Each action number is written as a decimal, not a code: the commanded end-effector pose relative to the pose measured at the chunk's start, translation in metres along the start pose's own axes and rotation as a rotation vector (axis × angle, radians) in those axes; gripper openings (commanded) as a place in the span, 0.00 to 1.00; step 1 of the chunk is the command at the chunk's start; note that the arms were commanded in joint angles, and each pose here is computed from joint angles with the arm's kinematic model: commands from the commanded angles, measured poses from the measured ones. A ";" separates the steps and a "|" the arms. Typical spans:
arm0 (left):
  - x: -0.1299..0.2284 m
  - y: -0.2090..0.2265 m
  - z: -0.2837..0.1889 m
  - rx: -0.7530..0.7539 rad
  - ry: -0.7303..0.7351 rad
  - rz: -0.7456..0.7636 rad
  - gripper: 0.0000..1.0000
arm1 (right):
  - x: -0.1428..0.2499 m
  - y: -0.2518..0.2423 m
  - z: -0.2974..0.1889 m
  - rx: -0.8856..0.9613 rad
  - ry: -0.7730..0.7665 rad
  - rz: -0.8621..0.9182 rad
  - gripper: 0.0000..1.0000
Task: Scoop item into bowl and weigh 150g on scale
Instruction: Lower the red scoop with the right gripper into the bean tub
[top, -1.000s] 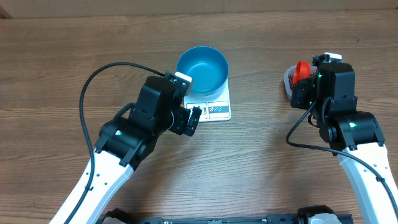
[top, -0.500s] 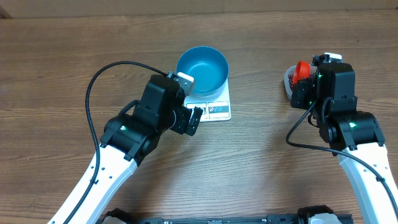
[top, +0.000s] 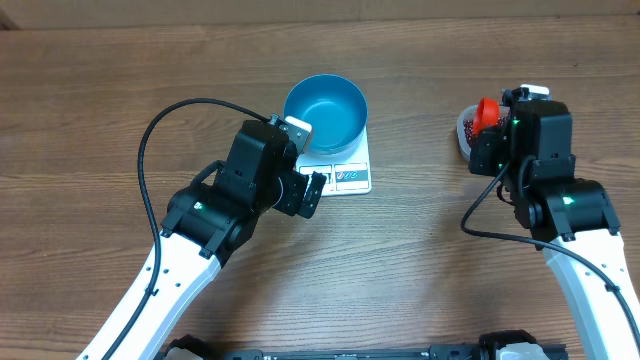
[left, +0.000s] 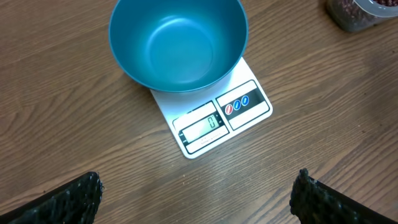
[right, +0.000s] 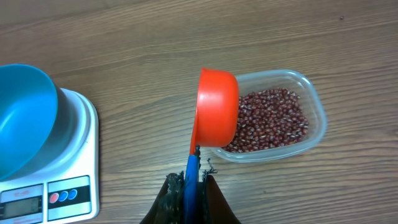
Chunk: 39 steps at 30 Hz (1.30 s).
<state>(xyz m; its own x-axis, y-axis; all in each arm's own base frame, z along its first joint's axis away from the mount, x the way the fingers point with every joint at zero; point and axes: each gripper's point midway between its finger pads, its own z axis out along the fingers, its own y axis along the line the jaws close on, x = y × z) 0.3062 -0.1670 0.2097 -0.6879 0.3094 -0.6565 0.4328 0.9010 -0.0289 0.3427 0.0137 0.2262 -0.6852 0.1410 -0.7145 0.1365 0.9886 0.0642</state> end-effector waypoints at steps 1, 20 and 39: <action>0.003 -0.001 0.003 0.011 0.011 0.002 1.00 | -0.012 -0.022 -0.004 0.053 -0.023 -0.005 0.04; 0.003 -0.001 0.003 0.011 0.012 0.002 1.00 | -0.003 -0.081 0.045 -0.101 0.170 -0.066 0.04; 0.003 -0.001 0.003 0.011 0.012 0.002 1.00 | -0.007 -0.098 0.082 -0.043 0.154 -0.224 0.04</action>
<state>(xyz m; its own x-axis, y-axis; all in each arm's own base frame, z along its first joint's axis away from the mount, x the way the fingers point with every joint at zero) 0.3063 -0.1670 0.2098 -0.6877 0.3093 -0.6568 0.4328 0.9010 -0.0289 0.3907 -0.0865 0.1704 -0.7920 -0.0278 -0.6099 -0.0211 0.9996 -0.0181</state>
